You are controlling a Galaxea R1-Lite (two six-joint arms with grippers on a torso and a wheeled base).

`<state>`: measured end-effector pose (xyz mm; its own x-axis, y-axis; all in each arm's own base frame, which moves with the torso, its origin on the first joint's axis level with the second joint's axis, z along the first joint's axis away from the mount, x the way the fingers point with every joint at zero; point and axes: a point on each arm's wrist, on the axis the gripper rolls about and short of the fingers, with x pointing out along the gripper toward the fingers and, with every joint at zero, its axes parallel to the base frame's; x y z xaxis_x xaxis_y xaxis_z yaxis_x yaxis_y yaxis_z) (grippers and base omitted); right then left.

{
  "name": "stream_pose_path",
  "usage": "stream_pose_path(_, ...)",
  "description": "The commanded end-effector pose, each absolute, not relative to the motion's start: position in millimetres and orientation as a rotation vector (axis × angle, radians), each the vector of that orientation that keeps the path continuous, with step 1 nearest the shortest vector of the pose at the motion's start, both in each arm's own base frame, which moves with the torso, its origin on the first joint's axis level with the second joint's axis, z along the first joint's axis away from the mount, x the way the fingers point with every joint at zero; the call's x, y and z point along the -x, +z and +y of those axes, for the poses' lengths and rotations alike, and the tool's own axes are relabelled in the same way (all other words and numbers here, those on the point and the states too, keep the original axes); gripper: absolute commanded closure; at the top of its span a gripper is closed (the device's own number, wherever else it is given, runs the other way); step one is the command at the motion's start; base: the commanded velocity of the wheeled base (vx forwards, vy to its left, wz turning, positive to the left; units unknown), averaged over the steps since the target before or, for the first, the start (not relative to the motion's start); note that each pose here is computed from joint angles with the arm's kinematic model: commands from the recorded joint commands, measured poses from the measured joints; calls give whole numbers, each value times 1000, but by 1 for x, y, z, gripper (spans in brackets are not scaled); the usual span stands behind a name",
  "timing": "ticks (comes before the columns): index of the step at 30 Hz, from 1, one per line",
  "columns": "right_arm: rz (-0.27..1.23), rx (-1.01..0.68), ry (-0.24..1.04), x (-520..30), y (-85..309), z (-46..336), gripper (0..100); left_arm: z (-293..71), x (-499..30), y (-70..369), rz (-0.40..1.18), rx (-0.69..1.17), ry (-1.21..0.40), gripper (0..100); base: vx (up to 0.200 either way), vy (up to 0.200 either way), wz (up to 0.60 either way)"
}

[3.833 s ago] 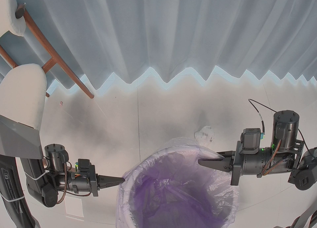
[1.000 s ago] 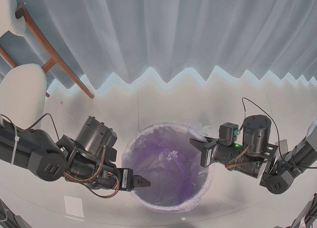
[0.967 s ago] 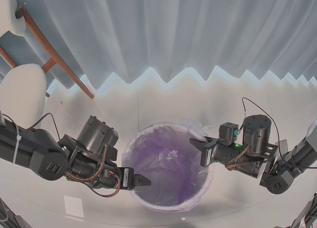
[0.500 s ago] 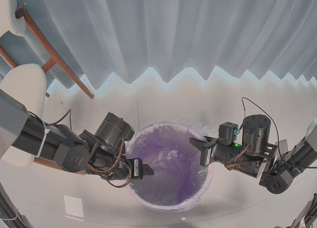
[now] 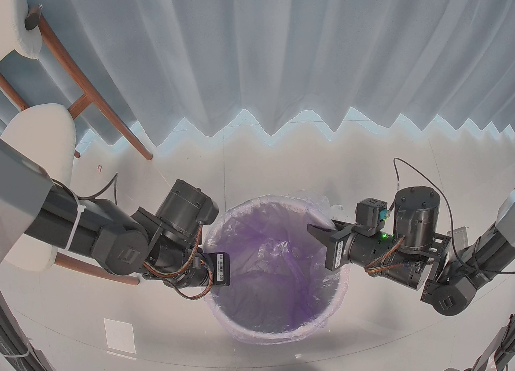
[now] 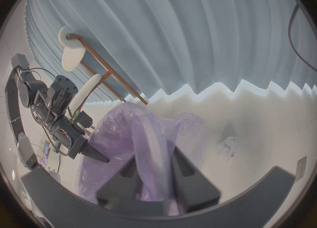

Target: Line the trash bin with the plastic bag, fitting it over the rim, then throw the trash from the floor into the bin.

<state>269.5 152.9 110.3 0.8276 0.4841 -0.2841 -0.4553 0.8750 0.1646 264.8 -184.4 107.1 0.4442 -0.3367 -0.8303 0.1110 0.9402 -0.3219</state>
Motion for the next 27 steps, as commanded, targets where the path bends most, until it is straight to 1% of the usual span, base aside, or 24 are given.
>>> stream_pose_path(1,340,-94,501,-268,108,153,0,-184,-266,108,1072,237,-280,100,0,0,0)
stream_pose_path(6,336,-122,496,-266,111,152,0,-183,-266,110,1068,242,-278,100,0,0,0)
stream_pose_path(13,348,-159,478,-256,113,143,0,-173,-270,109,1064,250,-252,100,0,0,0)
stream_pose_path(18,329,-183,448,-255,119,135,0,-164,-272,112,1058,265,-230,100,0,0,0)
stream_pose_path(22,322,-318,384,-258,127,120,0,-135,-262,107,1078,218,-228,100,0,0,0)
stream_pose_path(27,325,-489,339,-253,136,106,0,-100,-257,106,1019,227,-328,100,0,0,0)
